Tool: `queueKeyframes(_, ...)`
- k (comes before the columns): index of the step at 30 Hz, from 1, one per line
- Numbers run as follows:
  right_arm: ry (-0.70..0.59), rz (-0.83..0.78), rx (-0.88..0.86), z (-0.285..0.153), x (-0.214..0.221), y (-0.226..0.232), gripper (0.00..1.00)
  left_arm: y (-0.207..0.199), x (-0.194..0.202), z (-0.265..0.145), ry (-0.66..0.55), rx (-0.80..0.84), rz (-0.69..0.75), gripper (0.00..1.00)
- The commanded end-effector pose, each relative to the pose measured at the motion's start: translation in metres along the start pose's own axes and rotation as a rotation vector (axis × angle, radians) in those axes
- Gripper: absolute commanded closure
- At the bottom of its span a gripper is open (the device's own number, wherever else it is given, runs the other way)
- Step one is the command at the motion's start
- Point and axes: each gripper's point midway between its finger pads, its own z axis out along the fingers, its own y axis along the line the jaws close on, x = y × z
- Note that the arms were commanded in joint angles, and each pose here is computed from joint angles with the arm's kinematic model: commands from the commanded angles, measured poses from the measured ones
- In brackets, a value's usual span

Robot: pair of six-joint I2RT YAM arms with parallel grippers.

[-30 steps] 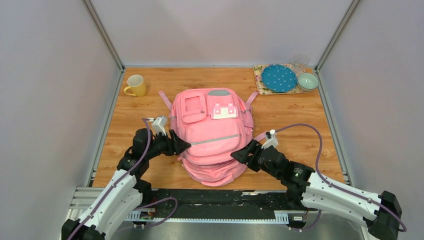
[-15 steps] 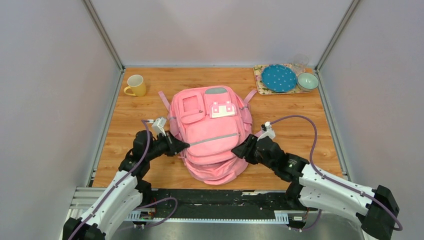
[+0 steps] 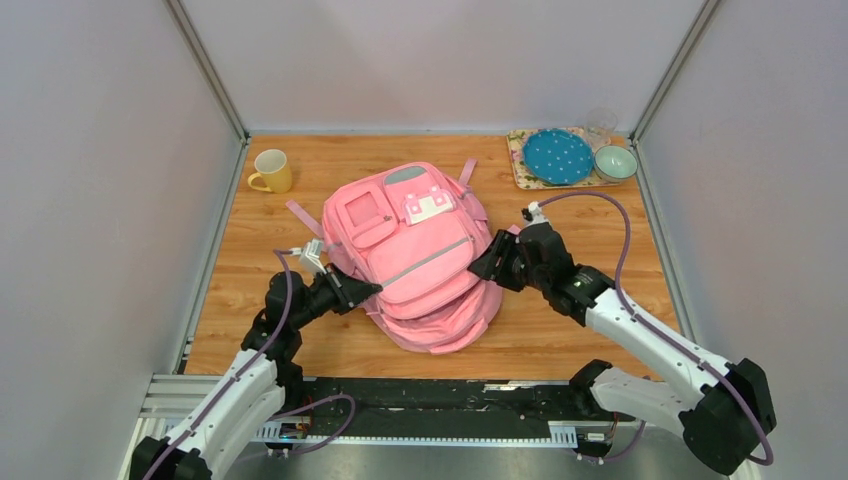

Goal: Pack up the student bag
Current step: Zip the student bag at the center of the board.

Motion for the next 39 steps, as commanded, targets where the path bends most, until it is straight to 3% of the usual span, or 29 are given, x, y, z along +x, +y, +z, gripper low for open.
queueKeyframes(1, -0.093, -0.085, -0.067, -0.033, -0.035, 0.035, 0.43, -0.023, 0.0, -0.004, 0.021, 0.081, 0.011, 1.0)
queueKeyframes(4, -0.172, -0.087, 0.053, -0.066, -0.037, 0.004, 0.34, -0.028, -0.004, -0.004, 0.016, 0.087, 0.015, 1.0)
queueKeyframes(9, -0.268, -0.028, -0.004, -0.112, -0.037, -0.005, 0.34, -0.036, -0.008, -0.005, 0.011, 0.103, 0.023, 1.0)
queueKeyframes(13, -0.174, 0.047, -0.169, -0.109, -0.012, 0.022, 0.36, -0.045, -0.01, -0.005, 0.018, 0.138, 0.017, 1.0)
queueKeyframes(17, -0.083, 0.008, -0.253, -0.094, 0.029, 0.053, 0.37, -0.051, -0.011, -0.006, 0.02, 0.16, 0.021, 1.0)
queueKeyframes(20, -0.041, -0.043, -0.254, -0.081, 0.055, 0.076, 0.36, -0.051, -0.01, -0.007, 0.046, 0.139, 0.044, 0.87)
queueKeyframes(21, -0.037, -0.046, -0.268, -0.082, 0.057, 0.086, 0.35, -0.049, -0.009, -0.007, 0.053, 0.131, 0.051, 0.74)
queueKeyframes(23, -0.01, -0.052, -0.252, -0.071, 0.074, 0.094, 0.33, -0.045, -0.005, -0.009, 0.078, 0.103, 0.079, 0.65)
queueKeyframes(24, -0.006, -0.048, -0.248, -0.067, 0.078, 0.096, 0.32, -0.043, -0.004, -0.009, 0.085, 0.093, 0.093, 0.53)
queueKeyframes(27, 0.016, -0.007, -0.278, -0.06, 0.091, 0.105, 0.31, -0.025, 0.003, -0.013, 0.131, 0.013, 0.178, 0.44)
queueKeyframes(35, 0.047, 0.048, -0.297, -0.049, 0.107, 0.115, 0.31, 0.006, 0.008, -0.023, 0.18, -0.144, 0.263, 0.4)
queueKeyframes(38, 0.06, 0.076, -0.3, -0.045, 0.114, 0.122, 0.32, 0.012, 0.011, -0.022, 0.181, -0.157, 0.262, 0.43)
queueKeyframes(39, 0.06, 0.081, -0.307, -0.046, 0.115, 0.128, 0.32, 0.013, 0.01, -0.021, 0.176, -0.158, 0.263, 0.48)
